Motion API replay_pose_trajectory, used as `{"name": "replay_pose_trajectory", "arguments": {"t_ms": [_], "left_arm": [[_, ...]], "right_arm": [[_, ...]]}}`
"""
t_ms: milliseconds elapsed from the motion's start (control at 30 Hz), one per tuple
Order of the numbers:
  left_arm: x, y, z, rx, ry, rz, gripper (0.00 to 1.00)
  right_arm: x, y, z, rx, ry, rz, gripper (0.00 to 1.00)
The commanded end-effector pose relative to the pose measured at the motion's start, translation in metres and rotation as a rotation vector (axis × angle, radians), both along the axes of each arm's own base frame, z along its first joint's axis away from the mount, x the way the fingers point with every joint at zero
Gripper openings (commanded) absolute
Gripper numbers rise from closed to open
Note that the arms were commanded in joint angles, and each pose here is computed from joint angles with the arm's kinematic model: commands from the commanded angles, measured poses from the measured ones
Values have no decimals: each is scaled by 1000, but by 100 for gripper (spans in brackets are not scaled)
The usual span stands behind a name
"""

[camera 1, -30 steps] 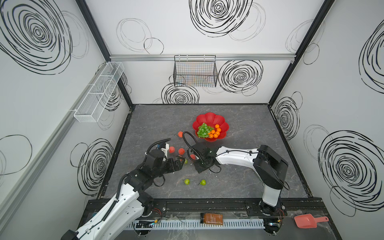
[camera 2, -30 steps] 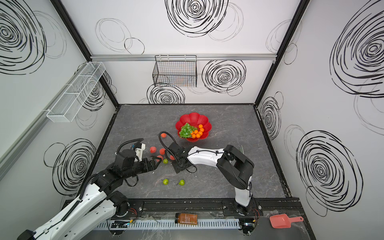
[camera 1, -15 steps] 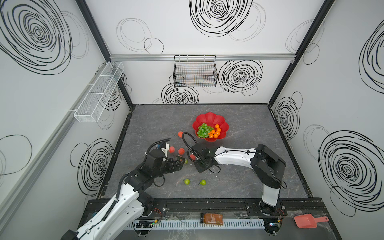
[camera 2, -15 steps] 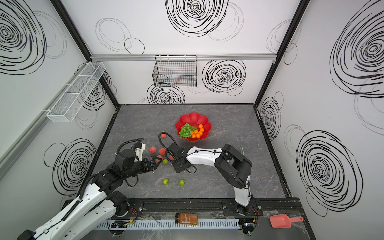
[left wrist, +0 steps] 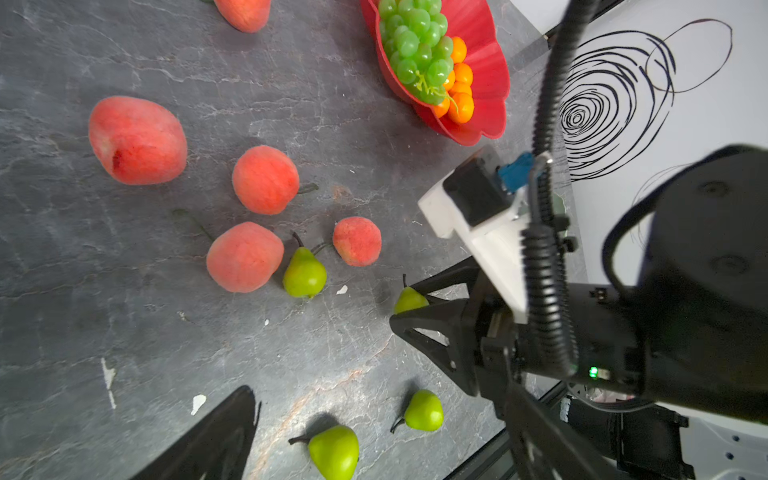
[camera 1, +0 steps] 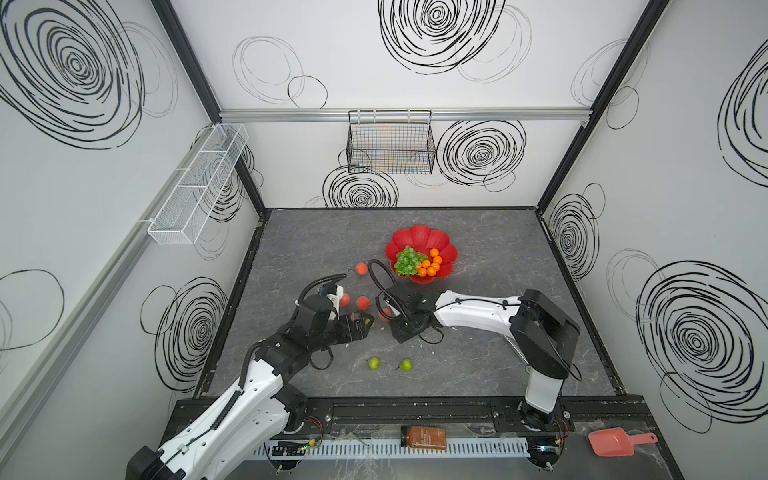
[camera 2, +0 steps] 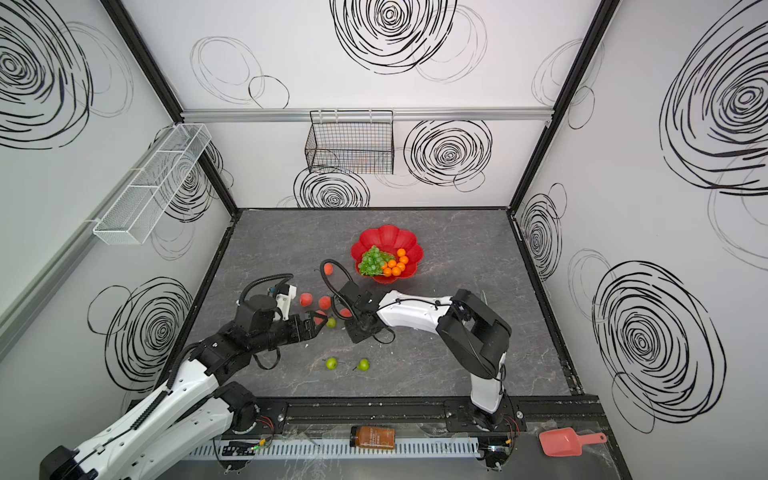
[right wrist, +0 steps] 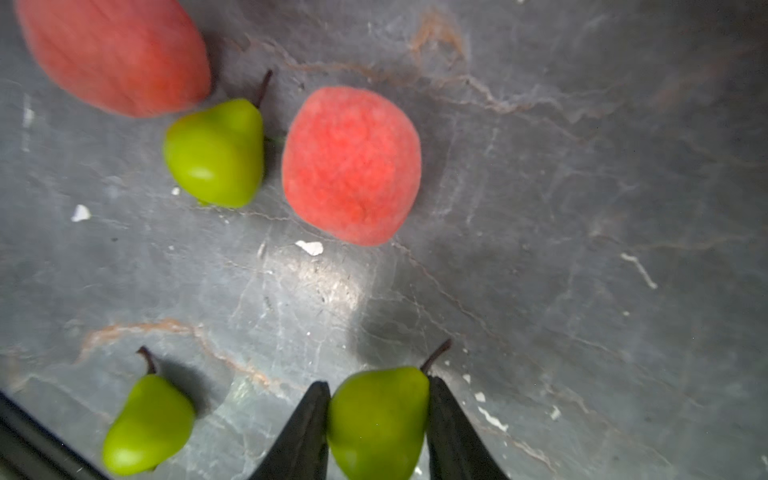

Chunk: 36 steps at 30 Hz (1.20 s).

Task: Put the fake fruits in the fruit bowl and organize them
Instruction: 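Lower and close the right gripper on the green pear, then lift the green pear over the red bowl with the right gripper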

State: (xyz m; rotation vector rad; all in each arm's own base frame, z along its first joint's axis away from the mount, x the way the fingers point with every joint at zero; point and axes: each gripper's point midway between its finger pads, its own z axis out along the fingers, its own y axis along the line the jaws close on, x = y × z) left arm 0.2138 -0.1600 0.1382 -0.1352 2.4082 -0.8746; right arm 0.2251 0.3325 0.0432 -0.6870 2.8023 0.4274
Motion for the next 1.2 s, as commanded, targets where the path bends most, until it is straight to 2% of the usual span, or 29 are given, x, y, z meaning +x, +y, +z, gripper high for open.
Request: {"name": "replay_pose_trajectory", "arguments": {"t_ms": [0, 200, 567, 900, 1167], "left_arm": [[19, -14, 39, -52, -131, -38, 96], [28, -37, 49, -54, -166, -104, 96], [48, -95, 66, -55, -217, -211, 96], [66, -128, 62, -83, -191, -253, 96], [72, -134, 58, -93, -177, -245, 96]], "right_arm": [[13, -7, 30, 90, -21, -51, 39], [45, -43, 60, 109, -89, -141, 39], [128, -124, 82, -48, -236, -293, 39], [180, -152, 63, -137, -238, -351, 38], [196, -154, 43, -164, -199, -345, 38]]}}
